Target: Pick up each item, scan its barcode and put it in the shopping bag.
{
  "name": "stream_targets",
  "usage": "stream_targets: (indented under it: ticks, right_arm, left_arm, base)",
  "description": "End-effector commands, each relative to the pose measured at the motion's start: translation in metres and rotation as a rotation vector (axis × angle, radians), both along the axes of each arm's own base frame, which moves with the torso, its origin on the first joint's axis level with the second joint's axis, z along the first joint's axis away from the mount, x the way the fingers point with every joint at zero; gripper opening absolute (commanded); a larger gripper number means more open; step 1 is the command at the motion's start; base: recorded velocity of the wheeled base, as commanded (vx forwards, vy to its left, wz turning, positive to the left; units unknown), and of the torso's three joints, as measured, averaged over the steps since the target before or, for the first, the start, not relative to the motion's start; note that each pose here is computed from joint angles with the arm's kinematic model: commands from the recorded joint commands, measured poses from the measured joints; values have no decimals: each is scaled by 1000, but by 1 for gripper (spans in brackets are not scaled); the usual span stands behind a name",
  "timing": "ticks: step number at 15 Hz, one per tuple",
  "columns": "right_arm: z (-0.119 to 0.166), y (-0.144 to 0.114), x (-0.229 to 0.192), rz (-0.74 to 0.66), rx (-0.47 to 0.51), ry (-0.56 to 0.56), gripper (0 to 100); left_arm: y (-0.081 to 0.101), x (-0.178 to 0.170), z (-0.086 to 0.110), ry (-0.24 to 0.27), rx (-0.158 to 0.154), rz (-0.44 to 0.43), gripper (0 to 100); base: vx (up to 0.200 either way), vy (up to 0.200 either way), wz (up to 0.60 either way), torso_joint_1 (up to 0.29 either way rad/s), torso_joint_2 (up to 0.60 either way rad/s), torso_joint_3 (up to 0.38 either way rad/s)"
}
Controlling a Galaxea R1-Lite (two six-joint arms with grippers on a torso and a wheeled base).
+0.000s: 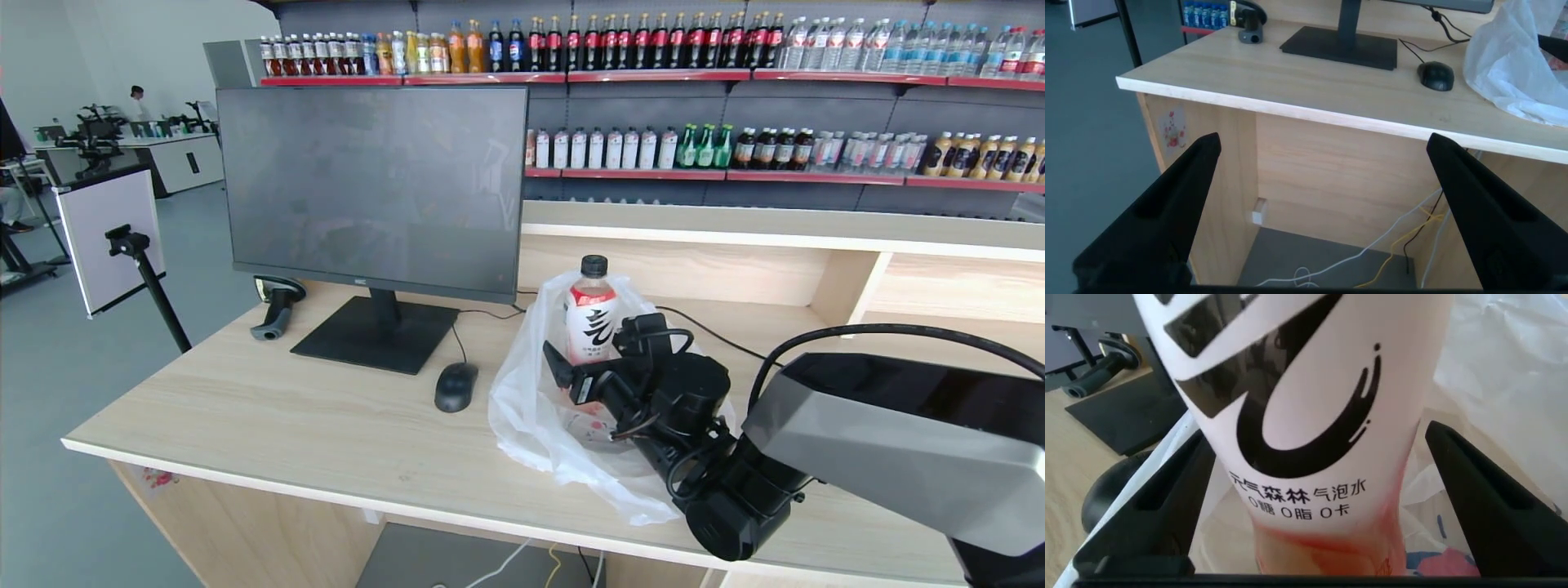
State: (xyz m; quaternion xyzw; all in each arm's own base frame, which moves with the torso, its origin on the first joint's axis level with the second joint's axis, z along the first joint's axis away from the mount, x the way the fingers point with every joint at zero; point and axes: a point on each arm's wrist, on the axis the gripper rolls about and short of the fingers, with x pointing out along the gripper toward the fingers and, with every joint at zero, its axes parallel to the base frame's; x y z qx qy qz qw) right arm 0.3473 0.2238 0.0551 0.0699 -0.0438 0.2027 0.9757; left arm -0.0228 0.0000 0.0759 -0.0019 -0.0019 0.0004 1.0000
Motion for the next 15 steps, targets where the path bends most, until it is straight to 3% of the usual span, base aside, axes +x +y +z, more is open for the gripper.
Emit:
stream_targets:
  ticks: [1,8,15]
  right_arm:
    - [3,0,-1,3,5,-7,100]
    - [32,-8,-46,41,-2,13,100]
    - [67,-47,-119,61,-33,33,100]
  left_arm:
    - [0,0,0,-1,-2,1,100]
    - [0,0,0,-1,-1,2,100]
    - [0,0,0,-1,2,2,100]
  base:
    - [0,0,0,0,0,0]
    - [0,0,0,0,0,0]
    - [0,0,0,0,0,0]
